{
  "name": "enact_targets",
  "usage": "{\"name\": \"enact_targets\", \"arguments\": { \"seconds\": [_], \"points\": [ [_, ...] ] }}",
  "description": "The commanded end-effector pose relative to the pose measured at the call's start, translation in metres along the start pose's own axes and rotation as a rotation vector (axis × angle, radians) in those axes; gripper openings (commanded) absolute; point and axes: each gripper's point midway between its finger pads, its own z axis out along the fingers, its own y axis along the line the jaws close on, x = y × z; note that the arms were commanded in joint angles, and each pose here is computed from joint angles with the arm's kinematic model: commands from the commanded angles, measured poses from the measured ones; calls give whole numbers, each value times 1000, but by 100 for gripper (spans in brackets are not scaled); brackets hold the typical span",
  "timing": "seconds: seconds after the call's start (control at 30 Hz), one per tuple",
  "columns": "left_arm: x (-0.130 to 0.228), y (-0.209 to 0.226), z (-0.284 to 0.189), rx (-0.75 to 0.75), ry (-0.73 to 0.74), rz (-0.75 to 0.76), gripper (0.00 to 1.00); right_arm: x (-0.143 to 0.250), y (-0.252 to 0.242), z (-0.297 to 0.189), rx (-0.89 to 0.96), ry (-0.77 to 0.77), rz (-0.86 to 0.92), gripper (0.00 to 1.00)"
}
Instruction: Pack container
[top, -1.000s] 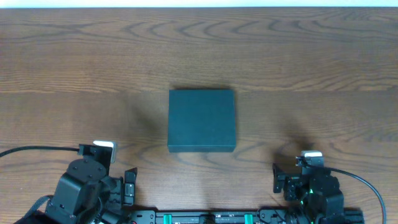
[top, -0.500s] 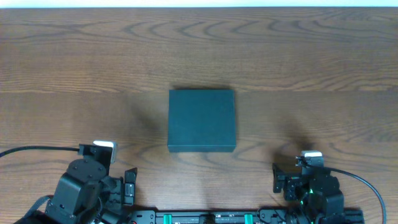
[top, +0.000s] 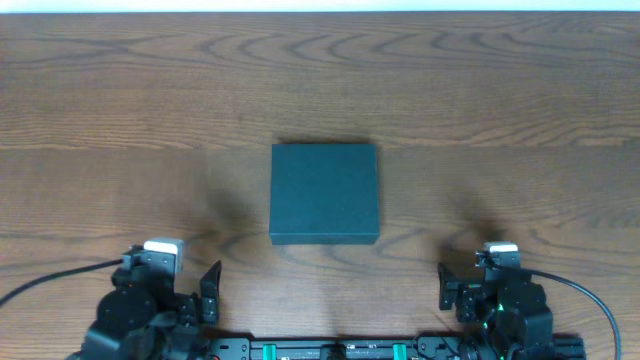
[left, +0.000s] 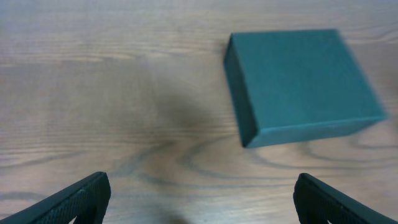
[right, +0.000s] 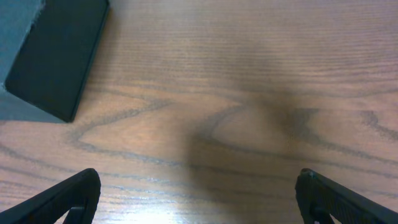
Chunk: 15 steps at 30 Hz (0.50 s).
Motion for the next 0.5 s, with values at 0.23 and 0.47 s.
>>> {"name": "enact_targets", "arguments": {
  "seconds": [0.23,0.47],
  "points": [
    [65,5,53,7,44,-48,95,0,-1,0,1,-3,-4,99],
    [77,11,64,-26,75,-20,95,0,-1,0,1,-3,-4,99]
  ]
}}
